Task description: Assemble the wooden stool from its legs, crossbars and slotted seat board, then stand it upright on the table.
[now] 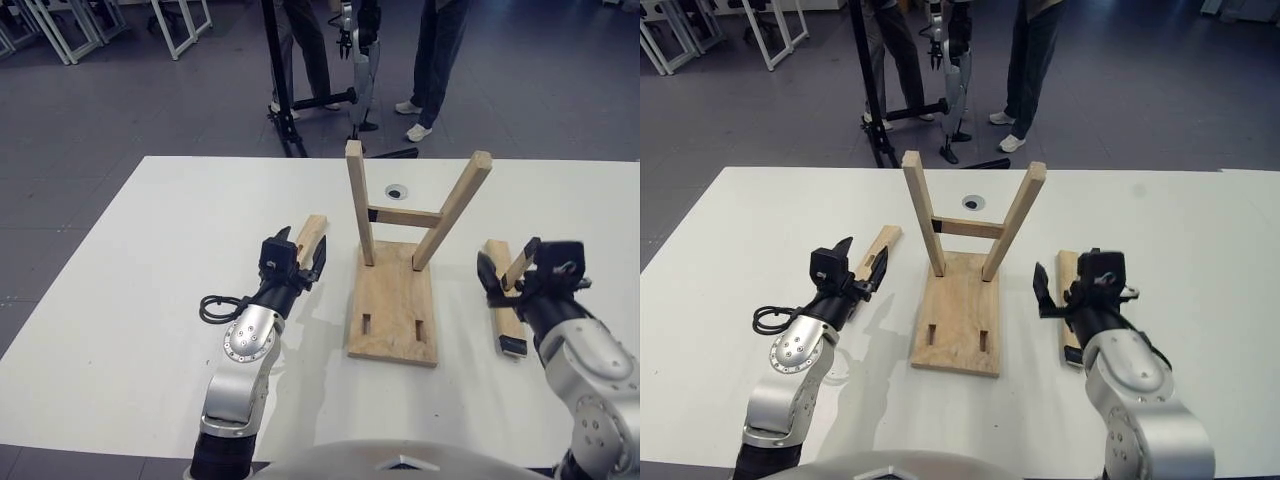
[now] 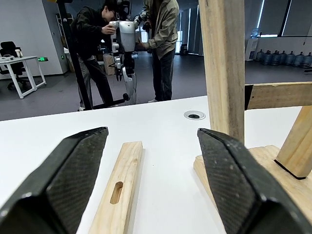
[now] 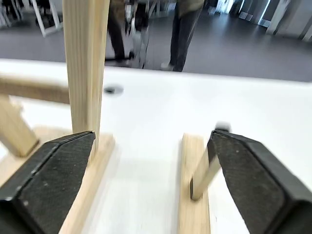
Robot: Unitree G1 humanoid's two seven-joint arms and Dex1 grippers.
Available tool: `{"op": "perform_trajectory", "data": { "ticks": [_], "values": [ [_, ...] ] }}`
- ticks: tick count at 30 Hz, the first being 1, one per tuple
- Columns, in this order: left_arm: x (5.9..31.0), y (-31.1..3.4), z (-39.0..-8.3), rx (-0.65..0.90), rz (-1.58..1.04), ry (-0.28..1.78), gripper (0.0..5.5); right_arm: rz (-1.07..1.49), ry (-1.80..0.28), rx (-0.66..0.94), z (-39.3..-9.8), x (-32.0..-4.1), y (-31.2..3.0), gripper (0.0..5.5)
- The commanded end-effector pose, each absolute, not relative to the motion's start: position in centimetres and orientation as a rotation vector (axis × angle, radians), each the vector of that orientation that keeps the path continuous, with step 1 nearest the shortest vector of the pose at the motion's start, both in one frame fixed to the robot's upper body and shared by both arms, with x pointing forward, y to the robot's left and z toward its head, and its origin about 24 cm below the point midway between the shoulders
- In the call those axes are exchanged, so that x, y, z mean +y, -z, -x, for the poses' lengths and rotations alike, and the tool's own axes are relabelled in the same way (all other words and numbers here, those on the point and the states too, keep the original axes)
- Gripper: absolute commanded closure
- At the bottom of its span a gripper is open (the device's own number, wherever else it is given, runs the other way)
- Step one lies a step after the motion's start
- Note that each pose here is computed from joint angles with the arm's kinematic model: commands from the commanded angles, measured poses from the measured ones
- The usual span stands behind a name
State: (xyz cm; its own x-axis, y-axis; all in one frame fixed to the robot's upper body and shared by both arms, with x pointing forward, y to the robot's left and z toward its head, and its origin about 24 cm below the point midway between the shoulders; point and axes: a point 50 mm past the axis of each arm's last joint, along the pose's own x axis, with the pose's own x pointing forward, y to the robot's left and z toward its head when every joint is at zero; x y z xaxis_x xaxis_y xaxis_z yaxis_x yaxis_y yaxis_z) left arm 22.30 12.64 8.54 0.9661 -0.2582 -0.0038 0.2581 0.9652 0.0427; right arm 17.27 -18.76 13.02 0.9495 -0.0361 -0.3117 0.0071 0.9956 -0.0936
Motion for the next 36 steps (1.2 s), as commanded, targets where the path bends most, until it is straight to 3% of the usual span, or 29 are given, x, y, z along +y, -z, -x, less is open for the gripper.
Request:
{"op": "perform_trajectory", "data": {
  "ticks": [1,5,12,18,36],
  "values": [
    [12.9,-8.6,-22.4,0.009,-0.062,0.271,2.1,0.089,0.047,0.347,-15.9,-18.4,-11.7,0.06],
    [12.9,-8.6,-22.3,0.013,-0.064,0.277,2.1,0.109,0.117,0.491,-14.3,-19.4,-8.6,0.03],
    [12.9,-8.6,-22.5,0.021,-0.066,0.288,2.1,0.1,0.191,0.605,-14.2,-21.7,-4.3,0.03],
    [12.9,-8.8,-22.8,0.008,-0.076,0.286,2.1,0.078,0.159,0.742,-13.3,-21.7,-1.0,0.03],
    [12.9,-7.9,-22.9,0.033,0.046,0.243,2.1,0.071,0.204,0.719,-14.4,-23.9,0.1,3.42]
  ]
}}
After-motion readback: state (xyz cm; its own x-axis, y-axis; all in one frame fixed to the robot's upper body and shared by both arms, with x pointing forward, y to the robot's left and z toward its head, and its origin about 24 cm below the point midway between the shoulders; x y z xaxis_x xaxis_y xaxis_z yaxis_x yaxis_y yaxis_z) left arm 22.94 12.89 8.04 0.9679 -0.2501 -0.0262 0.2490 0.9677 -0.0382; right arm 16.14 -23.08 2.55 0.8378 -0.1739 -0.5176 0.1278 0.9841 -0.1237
